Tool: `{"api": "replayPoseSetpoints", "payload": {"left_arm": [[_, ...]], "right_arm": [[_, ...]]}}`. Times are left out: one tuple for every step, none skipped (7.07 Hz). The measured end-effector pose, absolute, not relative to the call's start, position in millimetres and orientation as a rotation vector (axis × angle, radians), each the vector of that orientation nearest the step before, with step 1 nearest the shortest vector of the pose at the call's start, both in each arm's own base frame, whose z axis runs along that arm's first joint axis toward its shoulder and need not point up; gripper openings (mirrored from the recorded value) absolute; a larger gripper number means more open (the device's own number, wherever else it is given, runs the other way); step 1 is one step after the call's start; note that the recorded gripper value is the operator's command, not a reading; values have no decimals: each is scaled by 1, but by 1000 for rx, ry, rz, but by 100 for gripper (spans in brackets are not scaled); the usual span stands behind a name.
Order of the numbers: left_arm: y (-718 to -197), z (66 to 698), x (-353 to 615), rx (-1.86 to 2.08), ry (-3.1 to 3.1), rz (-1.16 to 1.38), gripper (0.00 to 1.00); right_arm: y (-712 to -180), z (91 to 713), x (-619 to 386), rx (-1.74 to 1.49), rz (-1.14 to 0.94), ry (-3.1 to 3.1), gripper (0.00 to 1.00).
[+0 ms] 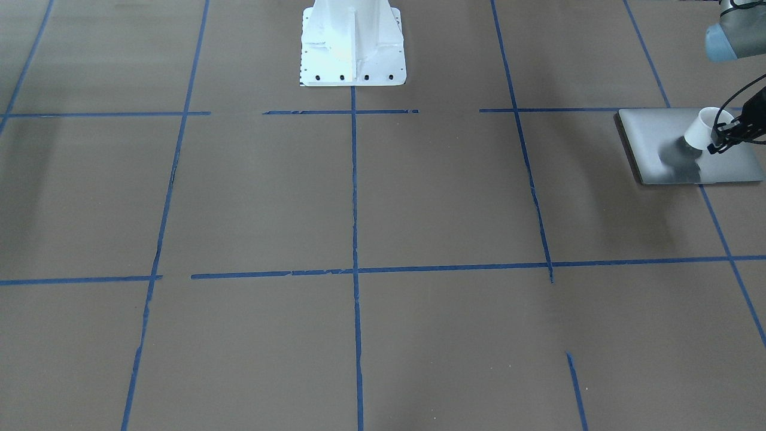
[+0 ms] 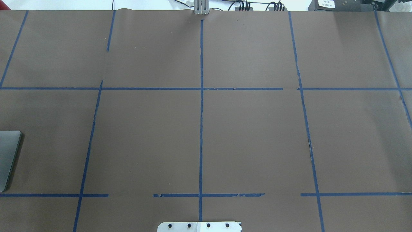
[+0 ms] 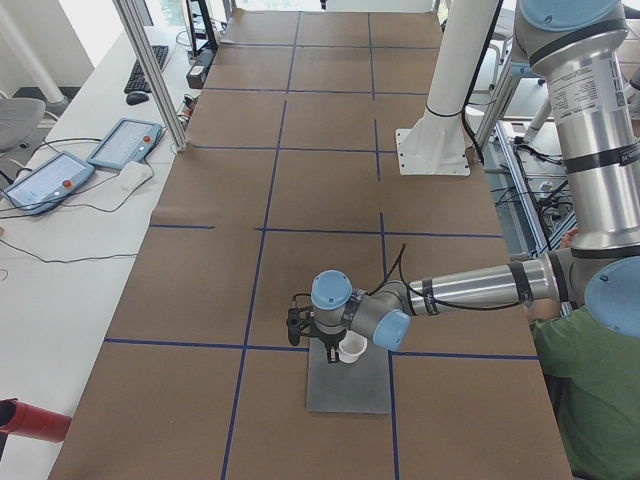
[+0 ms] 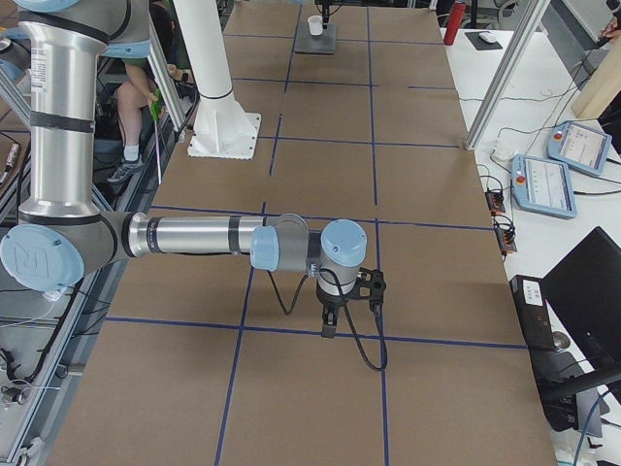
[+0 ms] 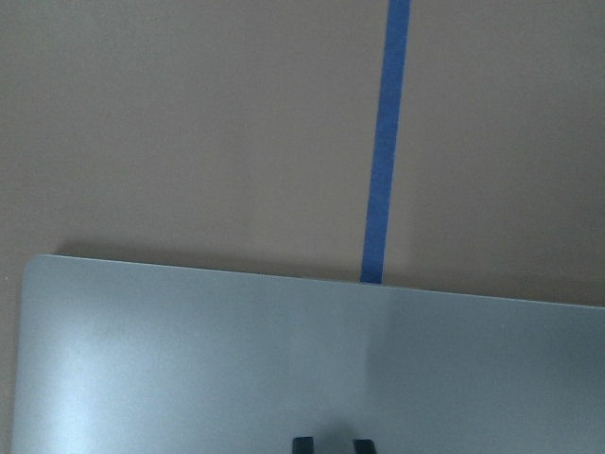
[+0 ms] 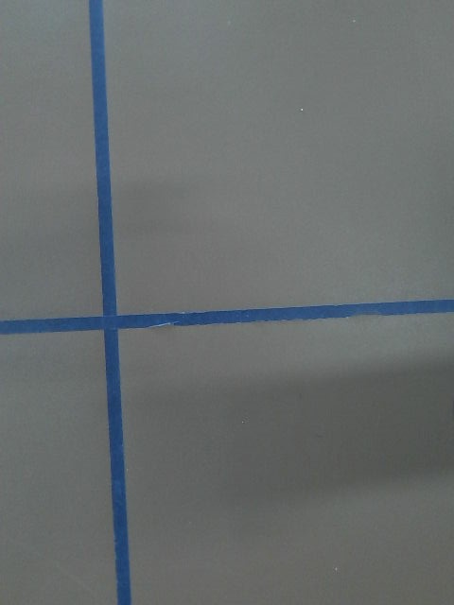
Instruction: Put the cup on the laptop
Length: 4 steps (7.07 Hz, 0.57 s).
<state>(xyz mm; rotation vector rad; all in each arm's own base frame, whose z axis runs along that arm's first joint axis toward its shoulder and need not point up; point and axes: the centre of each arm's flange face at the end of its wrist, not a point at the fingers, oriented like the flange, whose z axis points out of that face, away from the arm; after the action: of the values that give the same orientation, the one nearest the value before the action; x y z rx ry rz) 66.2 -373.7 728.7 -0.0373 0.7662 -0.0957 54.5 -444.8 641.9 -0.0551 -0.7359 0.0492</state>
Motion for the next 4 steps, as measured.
{"api": "replayPoseSetpoints", "payload": {"left_arm": [[-374, 728, 67, -39, 770, -95, 48], [-373, 728, 67, -41, 775, -93, 99], [-373, 727, 68, -41, 777, -91, 100], [-374, 727, 68, -39, 779, -88, 100]], "right_arm": [[-445, 642, 55, -55, 49, -736, 100], [-445, 642, 55, -55, 49, -736, 100], [-445, 642, 55, -55, 49, -736, 100], [-445, 642, 55, -55, 49, -736, 100]]}}
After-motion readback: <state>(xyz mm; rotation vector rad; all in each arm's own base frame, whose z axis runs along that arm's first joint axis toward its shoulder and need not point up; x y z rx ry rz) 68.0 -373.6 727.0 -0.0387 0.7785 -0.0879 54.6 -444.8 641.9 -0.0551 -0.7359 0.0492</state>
